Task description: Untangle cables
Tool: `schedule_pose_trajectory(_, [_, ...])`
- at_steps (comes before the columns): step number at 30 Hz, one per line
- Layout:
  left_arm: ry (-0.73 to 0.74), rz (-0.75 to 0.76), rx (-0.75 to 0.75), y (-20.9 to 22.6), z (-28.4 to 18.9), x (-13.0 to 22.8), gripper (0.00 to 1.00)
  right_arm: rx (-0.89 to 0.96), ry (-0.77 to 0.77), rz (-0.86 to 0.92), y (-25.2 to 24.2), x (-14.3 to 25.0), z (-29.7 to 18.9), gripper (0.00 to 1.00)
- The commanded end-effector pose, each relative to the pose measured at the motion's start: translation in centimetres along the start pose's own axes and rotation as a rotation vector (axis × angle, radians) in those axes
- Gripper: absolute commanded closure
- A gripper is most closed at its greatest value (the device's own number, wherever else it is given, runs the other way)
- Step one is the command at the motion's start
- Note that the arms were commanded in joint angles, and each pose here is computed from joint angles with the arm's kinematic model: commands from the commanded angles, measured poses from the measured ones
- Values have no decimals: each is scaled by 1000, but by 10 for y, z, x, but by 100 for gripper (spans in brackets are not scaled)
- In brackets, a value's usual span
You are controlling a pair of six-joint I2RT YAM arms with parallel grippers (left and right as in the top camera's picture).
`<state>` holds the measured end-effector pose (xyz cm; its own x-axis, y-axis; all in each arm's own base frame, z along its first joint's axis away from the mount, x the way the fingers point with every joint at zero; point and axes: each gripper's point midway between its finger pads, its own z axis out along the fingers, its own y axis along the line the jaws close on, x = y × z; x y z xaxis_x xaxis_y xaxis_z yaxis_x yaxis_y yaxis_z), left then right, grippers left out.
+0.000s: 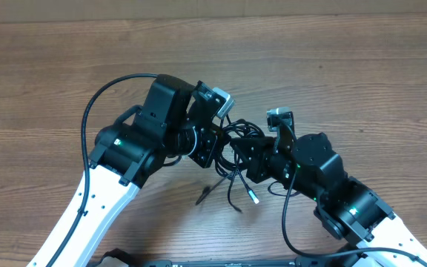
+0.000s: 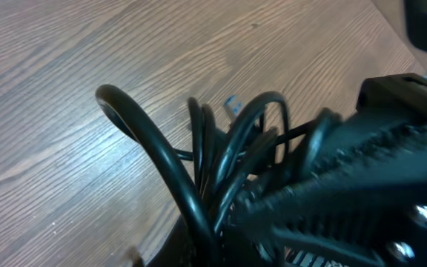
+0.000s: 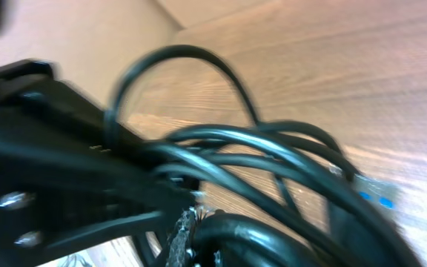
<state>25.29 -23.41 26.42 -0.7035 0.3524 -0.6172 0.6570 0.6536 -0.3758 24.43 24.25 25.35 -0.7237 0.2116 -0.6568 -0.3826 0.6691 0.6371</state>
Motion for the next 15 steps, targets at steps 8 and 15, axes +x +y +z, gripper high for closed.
schedule_pose_trajectory(8, [-67, 97, 203, -44, -14, -16, 96, 147, -18, 105, -31, 2, 9, 96])
schedule_pose_trajectory(15, [-154, 182, 419, -81, -29, -34, 96, 170, 8, 110, -38, 8, 19, 96])
